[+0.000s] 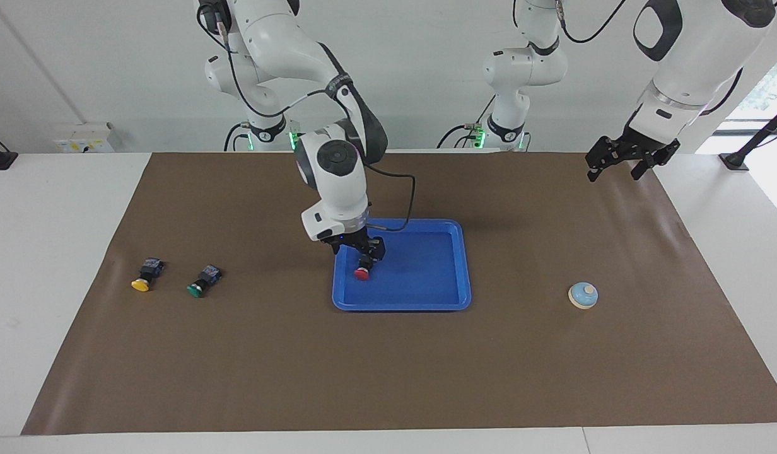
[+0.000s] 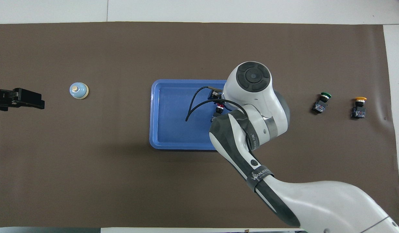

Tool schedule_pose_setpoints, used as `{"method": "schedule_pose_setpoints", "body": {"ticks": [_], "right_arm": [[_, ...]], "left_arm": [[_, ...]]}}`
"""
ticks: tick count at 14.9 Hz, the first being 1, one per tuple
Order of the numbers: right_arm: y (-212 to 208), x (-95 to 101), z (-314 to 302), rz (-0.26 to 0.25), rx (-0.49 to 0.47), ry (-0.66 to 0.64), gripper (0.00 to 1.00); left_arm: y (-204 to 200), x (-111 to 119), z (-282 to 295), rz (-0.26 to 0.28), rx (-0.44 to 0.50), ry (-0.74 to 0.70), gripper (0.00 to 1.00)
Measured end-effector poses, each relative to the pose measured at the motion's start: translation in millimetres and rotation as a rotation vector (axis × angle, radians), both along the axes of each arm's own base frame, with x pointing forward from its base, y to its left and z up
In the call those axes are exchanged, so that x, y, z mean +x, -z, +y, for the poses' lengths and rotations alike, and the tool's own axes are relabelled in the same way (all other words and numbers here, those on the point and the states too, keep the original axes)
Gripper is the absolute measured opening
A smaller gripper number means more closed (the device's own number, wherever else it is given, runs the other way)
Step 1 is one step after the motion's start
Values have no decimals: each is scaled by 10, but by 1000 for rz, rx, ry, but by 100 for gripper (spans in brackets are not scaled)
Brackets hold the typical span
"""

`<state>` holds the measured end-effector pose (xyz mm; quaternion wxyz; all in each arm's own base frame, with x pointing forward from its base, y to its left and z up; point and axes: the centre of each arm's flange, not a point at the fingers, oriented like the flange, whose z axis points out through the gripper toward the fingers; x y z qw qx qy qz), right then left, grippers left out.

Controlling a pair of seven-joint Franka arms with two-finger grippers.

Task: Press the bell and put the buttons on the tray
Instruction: 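Lower the red button into the tray and open the right gripper, then move the right gripper back toward the green button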

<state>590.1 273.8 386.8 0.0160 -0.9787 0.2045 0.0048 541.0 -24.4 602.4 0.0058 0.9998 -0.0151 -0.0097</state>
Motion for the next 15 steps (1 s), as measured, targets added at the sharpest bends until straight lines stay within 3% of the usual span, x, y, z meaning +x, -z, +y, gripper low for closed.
{"method": "schedule_pose_setpoints", "body": {"ticks": [3, 6, 10, 15], "right_arm": [[-436, 115, -654, 6, 1, -17, 100], [-503, 255, -1458, 28, -4, -40, 100], [-210, 268, -2419, 70, -22, -56, 100], [308, 57, -3221, 33, -65, -58, 100]], "left_arm": [[0, 0, 0, 0, 0, 0, 100], [0, 0, 0, 0, 0, 0, 100], [0, 0, 0, 0, 0, 0, 100], [0, 0, 0, 0, 0, 0, 100]]}}
